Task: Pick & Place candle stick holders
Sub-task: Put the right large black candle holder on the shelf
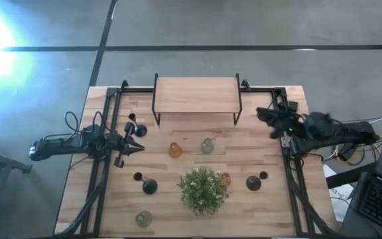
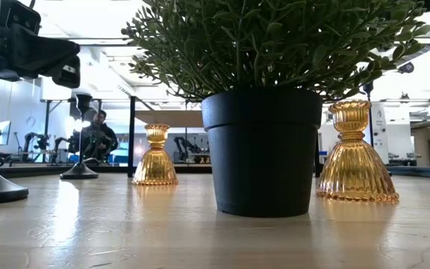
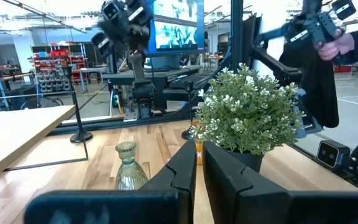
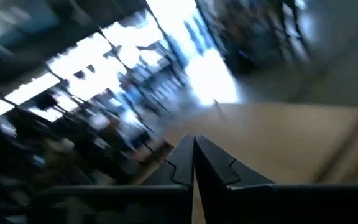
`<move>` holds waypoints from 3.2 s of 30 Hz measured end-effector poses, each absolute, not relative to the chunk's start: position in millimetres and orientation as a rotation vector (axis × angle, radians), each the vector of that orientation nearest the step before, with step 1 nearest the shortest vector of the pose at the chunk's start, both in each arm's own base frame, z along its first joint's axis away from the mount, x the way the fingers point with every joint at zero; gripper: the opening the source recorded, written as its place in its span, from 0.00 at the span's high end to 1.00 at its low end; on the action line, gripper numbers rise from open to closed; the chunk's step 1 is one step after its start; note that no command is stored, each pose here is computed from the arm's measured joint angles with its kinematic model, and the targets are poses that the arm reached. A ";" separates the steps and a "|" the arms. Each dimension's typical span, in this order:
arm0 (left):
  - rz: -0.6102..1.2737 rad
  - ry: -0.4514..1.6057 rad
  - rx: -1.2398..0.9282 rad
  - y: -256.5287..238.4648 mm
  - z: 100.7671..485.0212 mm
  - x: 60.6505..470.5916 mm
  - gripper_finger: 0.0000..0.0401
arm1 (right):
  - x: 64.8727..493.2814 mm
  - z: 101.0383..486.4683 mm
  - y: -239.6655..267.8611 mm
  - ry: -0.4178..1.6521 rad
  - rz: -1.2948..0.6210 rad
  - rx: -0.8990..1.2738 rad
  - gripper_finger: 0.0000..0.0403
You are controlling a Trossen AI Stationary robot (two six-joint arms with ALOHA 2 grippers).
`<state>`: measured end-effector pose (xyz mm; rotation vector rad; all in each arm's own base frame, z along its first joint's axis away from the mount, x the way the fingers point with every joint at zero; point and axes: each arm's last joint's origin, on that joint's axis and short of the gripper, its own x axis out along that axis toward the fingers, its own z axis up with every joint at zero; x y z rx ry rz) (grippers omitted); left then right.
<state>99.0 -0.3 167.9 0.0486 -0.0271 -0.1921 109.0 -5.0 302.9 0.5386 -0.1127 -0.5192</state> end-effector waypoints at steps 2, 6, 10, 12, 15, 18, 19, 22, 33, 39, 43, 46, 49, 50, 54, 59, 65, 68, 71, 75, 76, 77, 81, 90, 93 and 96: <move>-0.192 -0.027 0.048 -0.2 167.8 99.0 0.92 | 112.4 314.4 -3.9 0.004 -0.628 0.535 0.98; -0.191 -0.031 0.096 -0.3 167.8 99.0 0.92 | 123.2 328.9 3.9 0.128 -0.789 0.538 0.98; -0.191 -0.032 0.101 -0.2 167.9 99.0 0.92 | 133.6 315.0 14.8 0.311 -0.967 0.528 0.98; -0.191 -0.032 0.108 -0.2 167.8 99.0 0.92 | 130.8 305.2 18.7 0.392 -1.086 0.526 0.98; -0.191 -0.032 0.108 -0.2 167.8 99.0 0.92 | 126.4 290.7 26.5 0.426 -1.228 0.494 0.98; -0.191 -0.032 0.107 -0.3 167.8 99.0 0.92 | 131.5 270.4 32.4 0.359 -1.246 0.534 0.98; -0.191 -0.032 0.107 -0.3 167.8 99.0 0.92 | 132.5 264.8 32.9 0.354 -1.257 0.568 0.98; -0.191 -0.032 0.109 -0.2 167.8 99.0 0.92 | 131.3 245.5 31.7 0.373 -1.308 0.574 0.98; -0.180 -0.028 0.110 0.1 167.5 99.3 0.92 | 113.7 230.1 11.5 0.360 -1.384 0.559 0.75; -0.088 -0.010 0.109 2.8 166.2 99.6 0.92 | 111.2 223.7 0.8 0.390 -1.410 0.496 0.56; -0.008 0.005 0.114 5.1 165.2 99.7 0.92 | 115.9 217.5 -4.5 0.408 -1.393 0.475 0.50; 0.017 0.011 0.120 5.8 164.8 99.7 0.92 | 119.3 214.7 -10.0 0.399 -1.404 0.444 0.49; 0.021 0.012 0.120 6.0 164.6 99.7 0.92 | 118.6 213.1 -17.7 0.403 -1.457 0.416 0.49; 0.021 0.013 0.120 6.0 164.6 99.7 0.92 | 118.0 212.7 -20.2 0.403 -1.477 0.411 0.49; 0.021 0.013 0.120 6.0 164.6 99.7 0.92 | 117.2 210.6 -28.4 0.403 -1.520 0.409 0.48; 0.021 0.013 0.120 5.9 164.6 99.7 0.92 | 126.1 208.9 -37.0 0.410 -1.486 0.376 0.49; 0.021 0.013 0.120 5.9 164.5 99.7 0.92 | 123.2 202.4 -52.3 0.411 -1.565 0.379 0.49; 0.021 0.014 0.119 5.9 164.5 99.7 0.92 | 120.6 202.4 -57.7 0.406 -1.592 0.401 0.49; 0.021 0.014 0.120 6.0 164.5 99.7 0.92 | 123.5 202.6 -62.4 0.417 -1.554 0.395 0.50; 0.021 0.014 0.127 5.9 164.5 99.7 0.92 | 127.8 200.7 -69.7 0.399 -1.514 0.375 0.52; 0.021 0.014 0.127 5.9 164.5 99.7 0.92 | 127.1 199.8 -71.8 0.392 -1.523 0.380 0.52; 0.021 0.014 0.127 5.9 164.5 99.7 0.92 | 125.6 198.8 -73.7 0.391 -1.538 0.384 0.53; 0.021 0.014 0.121 5.9 164.4 99.7 0.92 | 120.7 196.7 -80.4 0.404 -1.581 0.399 0.54; 0.020 0.015 0.122 5.9 164.4 99.7 0.92 | 119.8 192.9 -94.7 0.412 -1.562 0.391 0.58; 0.020 0.015 0.122 5.9 164.4 99.7 0.92 | 120.9 189.7 -99.2 0.395 -1.534 0.398 0.61; 0.020 0.015 0.113 5.9 164.4 99.7 0.92 | 118.5 188.5 -101.9 0.390 -1.549 0.405 0.66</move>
